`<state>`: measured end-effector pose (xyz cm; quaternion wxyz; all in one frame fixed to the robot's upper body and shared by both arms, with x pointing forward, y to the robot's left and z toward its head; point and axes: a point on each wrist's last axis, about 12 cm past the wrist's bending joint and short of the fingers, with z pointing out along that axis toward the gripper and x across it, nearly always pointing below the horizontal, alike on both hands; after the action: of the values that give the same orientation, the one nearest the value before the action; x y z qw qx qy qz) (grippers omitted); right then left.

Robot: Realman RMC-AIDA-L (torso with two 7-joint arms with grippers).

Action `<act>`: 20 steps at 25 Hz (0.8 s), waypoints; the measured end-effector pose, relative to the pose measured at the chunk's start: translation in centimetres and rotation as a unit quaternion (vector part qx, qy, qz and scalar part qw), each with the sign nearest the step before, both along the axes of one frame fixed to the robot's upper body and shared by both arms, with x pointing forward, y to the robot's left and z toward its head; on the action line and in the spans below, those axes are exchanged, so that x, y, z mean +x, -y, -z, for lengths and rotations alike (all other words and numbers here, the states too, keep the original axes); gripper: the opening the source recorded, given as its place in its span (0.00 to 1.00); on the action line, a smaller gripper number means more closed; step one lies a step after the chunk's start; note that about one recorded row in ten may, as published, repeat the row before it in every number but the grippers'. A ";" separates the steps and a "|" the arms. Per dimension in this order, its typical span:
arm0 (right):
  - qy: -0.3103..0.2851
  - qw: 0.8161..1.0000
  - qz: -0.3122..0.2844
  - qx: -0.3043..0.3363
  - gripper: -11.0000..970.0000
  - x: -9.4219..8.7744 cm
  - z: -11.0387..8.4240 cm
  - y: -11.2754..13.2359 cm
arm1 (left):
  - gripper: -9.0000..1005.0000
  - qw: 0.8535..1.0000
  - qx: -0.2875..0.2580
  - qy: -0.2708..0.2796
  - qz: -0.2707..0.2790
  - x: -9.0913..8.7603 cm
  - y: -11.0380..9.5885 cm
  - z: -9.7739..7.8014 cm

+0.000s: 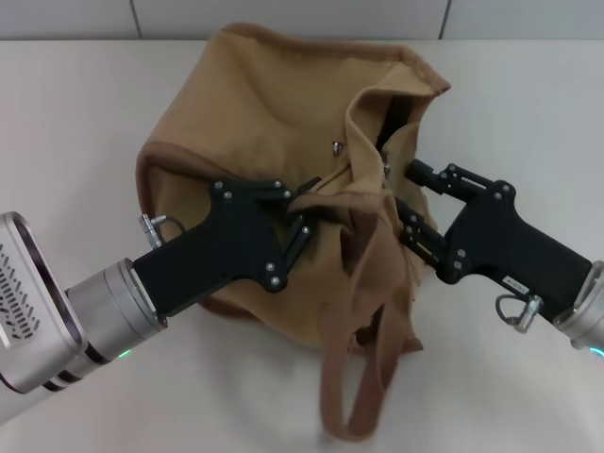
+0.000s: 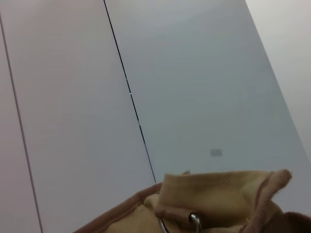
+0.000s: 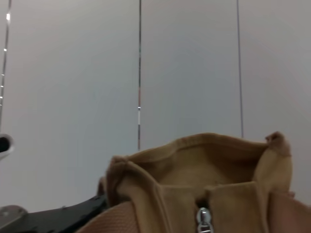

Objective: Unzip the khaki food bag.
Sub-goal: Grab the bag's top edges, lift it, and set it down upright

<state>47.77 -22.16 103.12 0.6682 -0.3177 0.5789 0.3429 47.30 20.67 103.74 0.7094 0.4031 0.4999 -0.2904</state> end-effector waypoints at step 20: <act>0.077 0.994 0.054 -0.051 0.36 -1.0 0.9 -2.4 | 0.07 1.000 0.000 -0.006 -0.005 0.1 0.2 0.1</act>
<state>46.75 -19.79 102.20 0.7113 -0.3451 0.5588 0.2505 47.38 20.46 103.64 0.7076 0.3988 0.5062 -0.2899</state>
